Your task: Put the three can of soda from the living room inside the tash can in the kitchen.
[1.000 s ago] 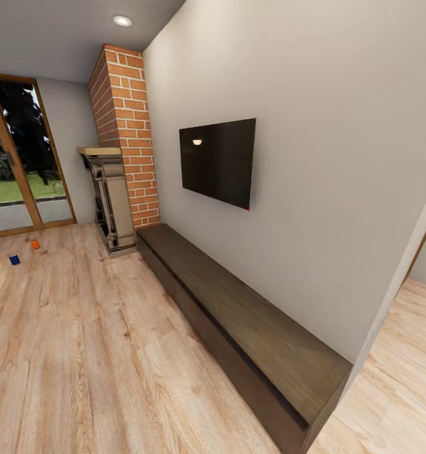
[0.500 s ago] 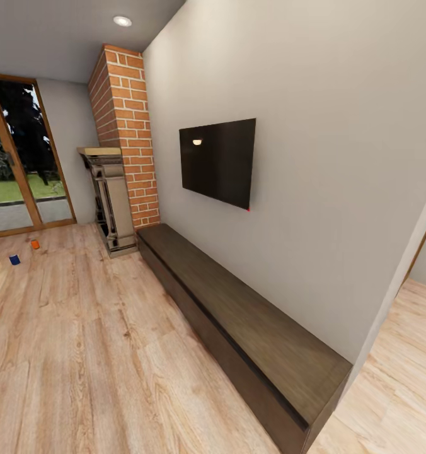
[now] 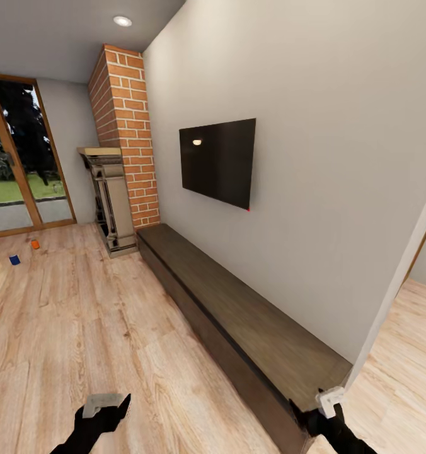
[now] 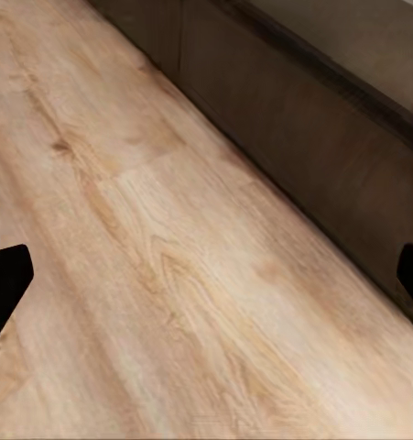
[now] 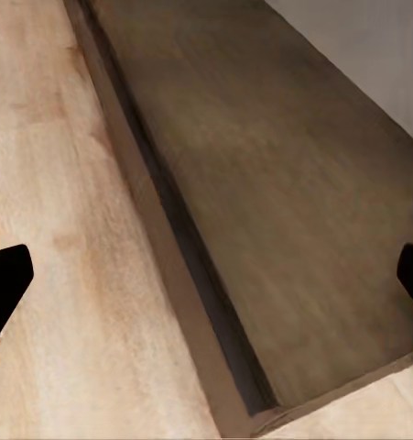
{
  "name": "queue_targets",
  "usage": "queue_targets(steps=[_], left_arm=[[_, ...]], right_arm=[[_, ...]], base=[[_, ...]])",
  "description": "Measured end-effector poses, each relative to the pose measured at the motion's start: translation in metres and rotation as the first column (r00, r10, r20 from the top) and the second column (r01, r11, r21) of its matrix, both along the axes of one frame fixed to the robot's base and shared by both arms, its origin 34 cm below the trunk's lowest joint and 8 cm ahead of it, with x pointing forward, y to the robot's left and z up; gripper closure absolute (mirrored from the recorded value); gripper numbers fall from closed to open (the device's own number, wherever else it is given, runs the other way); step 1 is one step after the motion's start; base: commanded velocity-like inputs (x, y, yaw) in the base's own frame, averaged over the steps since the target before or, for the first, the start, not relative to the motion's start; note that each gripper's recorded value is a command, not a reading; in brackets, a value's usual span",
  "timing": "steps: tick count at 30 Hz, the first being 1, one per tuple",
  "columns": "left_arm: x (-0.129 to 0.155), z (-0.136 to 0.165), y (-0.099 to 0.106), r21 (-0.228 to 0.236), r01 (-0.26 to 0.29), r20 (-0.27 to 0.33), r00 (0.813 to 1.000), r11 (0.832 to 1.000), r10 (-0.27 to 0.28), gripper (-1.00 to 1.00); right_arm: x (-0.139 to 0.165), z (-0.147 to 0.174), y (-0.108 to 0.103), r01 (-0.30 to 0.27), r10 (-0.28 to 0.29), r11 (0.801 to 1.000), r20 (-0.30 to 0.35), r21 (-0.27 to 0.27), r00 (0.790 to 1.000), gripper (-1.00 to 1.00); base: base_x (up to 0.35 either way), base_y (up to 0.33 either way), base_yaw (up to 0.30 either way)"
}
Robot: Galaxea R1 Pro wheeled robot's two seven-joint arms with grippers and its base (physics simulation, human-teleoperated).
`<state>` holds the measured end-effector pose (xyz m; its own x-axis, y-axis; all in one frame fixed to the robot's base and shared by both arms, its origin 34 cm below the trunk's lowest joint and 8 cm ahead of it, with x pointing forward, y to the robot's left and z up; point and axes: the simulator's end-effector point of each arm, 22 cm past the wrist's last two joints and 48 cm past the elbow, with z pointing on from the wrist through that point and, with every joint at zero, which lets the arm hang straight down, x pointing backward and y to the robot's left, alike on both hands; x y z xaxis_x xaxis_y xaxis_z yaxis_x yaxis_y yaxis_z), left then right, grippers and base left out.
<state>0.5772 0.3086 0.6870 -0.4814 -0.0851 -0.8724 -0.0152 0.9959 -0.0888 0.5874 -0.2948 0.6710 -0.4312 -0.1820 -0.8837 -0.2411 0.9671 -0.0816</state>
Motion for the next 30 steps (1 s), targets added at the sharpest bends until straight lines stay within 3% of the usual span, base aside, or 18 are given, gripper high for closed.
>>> queue_targets(steps=[1,4,9,14,18,26,30], left_arm=[[0.011,0.026,0.001,0.011,0.003,0.062,0.998,1.000,-0.004,-1.00],[0.017,0.050,0.003,0.025,0.006,0.119,0.993,1.000,-0.009,-1.00],[0.010,0.063,0.002,0.042,0.011,0.175,0.984,0.999,-0.018,-1.00],[-0.012,0.061,0.005,0.072,0.016,0.227,0.973,0.997,-0.032,-1.00],[-0.027,0.036,0.005,0.068,0.018,0.188,0.982,0.998,-0.030,-1.00],[-0.068,-0.035,0.002,0.042,0.012,0.028,1.000,0.999,-0.013,-1.00],[-0.072,-0.040,0.002,0.040,0.010,0.014,1.000,0.999,-0.011,-1.00]], right_arm=[[0.014,0.028,-0.002,0.014,-0.014,1.000,0.055,0.009,0.998,-1.00],[0.010,0.054,-0.013,0.050,-0.053,0.998,0.107,0.031,0.993,-1.00],[-0.044,0.049,-0.036,0.114,-0.119,0.992,0.085,0.056,0.989,-1.00],[-0.077,0.037,-0.062,0.164,-0.170,0.985,0.121,0.054,0.978,-1.00],[-0.090,0.023,-0.071,0.184,-0.189,0.982,0.107,0.050,0.976,-1.00],[-0.098,0.013,-0.073,0.205,-0.210,0.977,0.094,0.057,0.973,-1.00],[-0.098,0.012,-0.072,0.207,-0.212,0.977,0.092,0.058,0.973,-1.00]], base=[[0.000,0.000,0.000],[0.000,0.000,0.000],[0.000,0.000,0.000],[0.000,0.000,0.000],[0.000,0.000,0.000],[0.000,0.000,0.009],[0.000,0.000,0.120]])
